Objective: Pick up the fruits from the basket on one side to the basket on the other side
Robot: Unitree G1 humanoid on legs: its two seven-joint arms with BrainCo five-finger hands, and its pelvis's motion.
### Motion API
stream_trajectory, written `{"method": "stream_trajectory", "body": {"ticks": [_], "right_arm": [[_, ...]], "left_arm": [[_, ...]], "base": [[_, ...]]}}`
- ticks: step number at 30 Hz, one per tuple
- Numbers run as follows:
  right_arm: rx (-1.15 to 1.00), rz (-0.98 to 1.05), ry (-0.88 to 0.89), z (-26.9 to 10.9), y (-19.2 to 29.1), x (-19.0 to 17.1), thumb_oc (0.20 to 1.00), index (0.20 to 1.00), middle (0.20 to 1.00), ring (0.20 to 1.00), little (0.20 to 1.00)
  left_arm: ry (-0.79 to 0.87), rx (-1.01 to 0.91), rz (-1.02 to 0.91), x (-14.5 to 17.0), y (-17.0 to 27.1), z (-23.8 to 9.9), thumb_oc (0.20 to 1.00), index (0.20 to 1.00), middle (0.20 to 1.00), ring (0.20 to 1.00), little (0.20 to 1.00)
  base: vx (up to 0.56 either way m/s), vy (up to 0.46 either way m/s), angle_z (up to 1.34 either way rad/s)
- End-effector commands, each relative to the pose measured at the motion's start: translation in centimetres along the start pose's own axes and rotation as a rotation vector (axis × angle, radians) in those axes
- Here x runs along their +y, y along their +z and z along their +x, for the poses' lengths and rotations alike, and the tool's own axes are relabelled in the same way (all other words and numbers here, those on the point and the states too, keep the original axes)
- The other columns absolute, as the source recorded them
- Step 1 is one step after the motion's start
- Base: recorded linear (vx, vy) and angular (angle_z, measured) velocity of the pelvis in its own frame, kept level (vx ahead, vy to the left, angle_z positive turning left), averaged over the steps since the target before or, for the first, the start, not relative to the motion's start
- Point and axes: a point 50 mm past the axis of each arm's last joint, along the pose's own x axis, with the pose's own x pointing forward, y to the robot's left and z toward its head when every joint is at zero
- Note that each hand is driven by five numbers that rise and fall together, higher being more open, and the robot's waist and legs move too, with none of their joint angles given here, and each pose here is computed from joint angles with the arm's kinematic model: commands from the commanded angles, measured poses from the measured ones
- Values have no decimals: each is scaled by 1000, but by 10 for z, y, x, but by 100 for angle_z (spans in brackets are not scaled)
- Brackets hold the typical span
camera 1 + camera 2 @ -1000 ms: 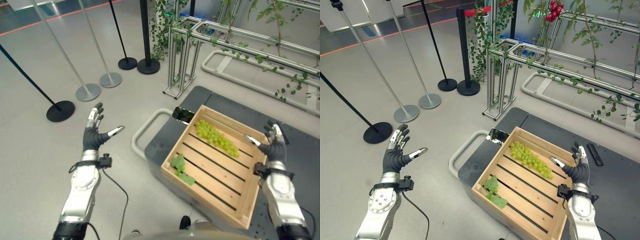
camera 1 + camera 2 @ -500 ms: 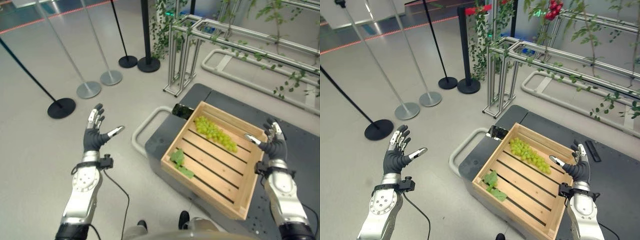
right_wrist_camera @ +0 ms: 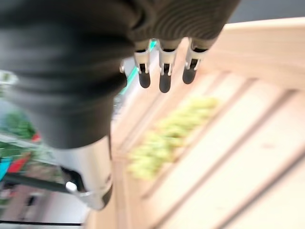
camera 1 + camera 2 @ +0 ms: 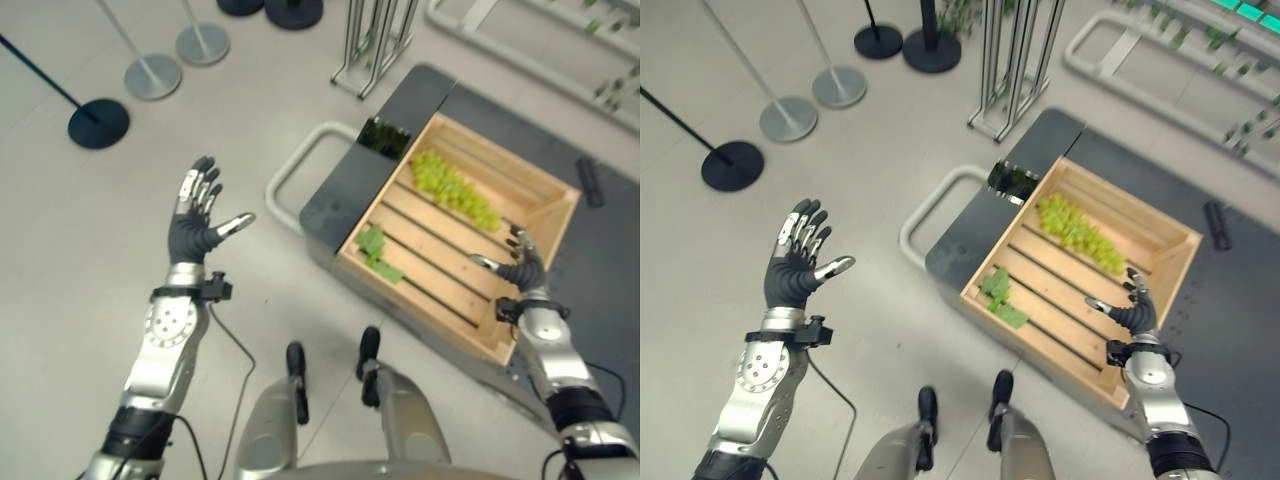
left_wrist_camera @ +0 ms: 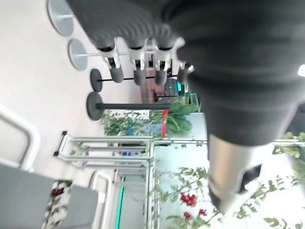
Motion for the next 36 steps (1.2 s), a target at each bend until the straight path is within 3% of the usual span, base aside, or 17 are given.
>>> {"method": "stream_trajectory", "body": {"ticks": [1,9,16,21,28,36], "right_arm": [[-132,-63,-23,21,37,-5,1000,1000,1000,1000,1000],[-136,-174,-88,48,59,-26,1000,1000,1000,1000,1000],[-227,-320,-264,78,124,-74,1000,1000,1000,1000,1000],[-296,-365,-332,86,166,-86,1000,1000,1000,1000,1000],[-363,-417,-337,91,199,-79,1000,1000,1000,1000,1000],[-292,-488,-310,100,206,-78,1000,1000,1000,1000,1000]], "left_arm": [[-1,-162,-90,-8,30,-1,1000,1000,1000,1000,1000],[12,-184,-115,-9,35,-1,1000,1000,1000,1000,1000],[4,-203,-110,-15,38,1,1000,1000,1000,1000,1000],[18,-230,-82,-15,43,4,1000,1000,1000,1000,1000],[15,-275,-68,-19,50,10,1000,1000,1000,1000,1000],[-5,-334,-66,-26,62,13,1000,1000,1000,1000,1000]], "base": [[28,-65,-5],[8,-50,6],[3,-30,3],[22,-42,17],[9,-12,7],[0,0,0]]}}
